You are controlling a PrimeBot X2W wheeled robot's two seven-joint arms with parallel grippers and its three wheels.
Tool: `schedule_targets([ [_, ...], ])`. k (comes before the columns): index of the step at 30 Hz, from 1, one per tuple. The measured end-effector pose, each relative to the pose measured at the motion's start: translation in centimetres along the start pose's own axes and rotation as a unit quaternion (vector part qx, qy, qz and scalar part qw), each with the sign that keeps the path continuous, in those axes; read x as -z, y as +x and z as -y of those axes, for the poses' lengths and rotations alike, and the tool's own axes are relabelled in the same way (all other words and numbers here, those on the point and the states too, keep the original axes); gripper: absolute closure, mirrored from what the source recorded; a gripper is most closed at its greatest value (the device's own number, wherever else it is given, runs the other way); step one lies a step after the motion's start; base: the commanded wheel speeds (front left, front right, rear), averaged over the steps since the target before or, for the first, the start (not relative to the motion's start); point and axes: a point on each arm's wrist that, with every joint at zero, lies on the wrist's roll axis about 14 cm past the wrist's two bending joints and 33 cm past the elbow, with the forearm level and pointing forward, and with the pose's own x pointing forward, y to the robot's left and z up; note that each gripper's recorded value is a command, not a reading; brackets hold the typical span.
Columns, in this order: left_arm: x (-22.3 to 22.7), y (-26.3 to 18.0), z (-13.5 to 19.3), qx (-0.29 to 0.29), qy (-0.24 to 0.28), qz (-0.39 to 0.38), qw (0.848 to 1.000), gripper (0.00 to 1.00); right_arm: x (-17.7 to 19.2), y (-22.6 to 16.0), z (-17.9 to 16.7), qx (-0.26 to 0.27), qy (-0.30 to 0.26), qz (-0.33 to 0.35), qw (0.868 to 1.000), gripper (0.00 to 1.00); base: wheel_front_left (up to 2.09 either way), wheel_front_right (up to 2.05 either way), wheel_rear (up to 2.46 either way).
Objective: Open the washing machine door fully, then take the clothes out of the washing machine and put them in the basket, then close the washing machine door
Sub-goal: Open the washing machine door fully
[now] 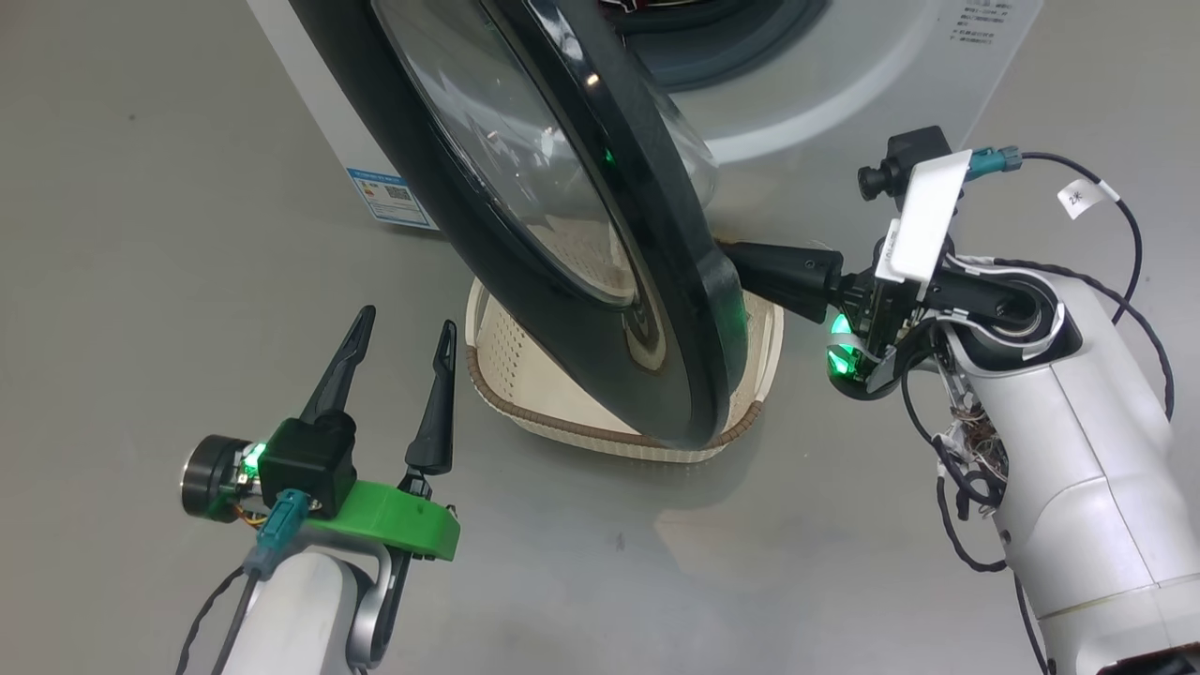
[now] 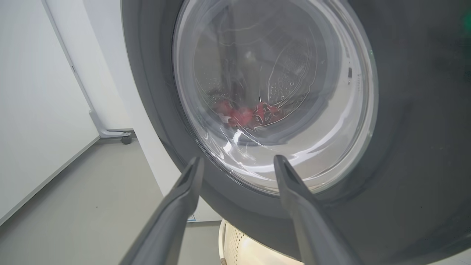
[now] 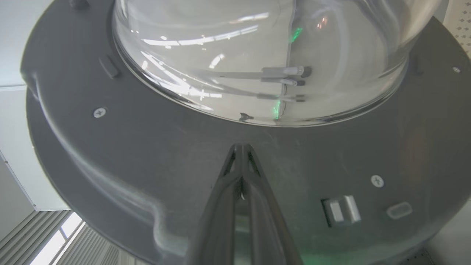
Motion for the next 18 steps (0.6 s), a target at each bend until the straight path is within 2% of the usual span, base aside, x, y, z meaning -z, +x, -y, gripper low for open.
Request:
schedule_targets([
  [18, -1.1, -2.6, -1.3, -0.019, 0.001, 0.010, 1.000, 0.00, 6.2, 2.4, 0.4, -0.006, 0.016, -0.067, 0.998, 1.00, 0.00, 0.00, 0.00],
])
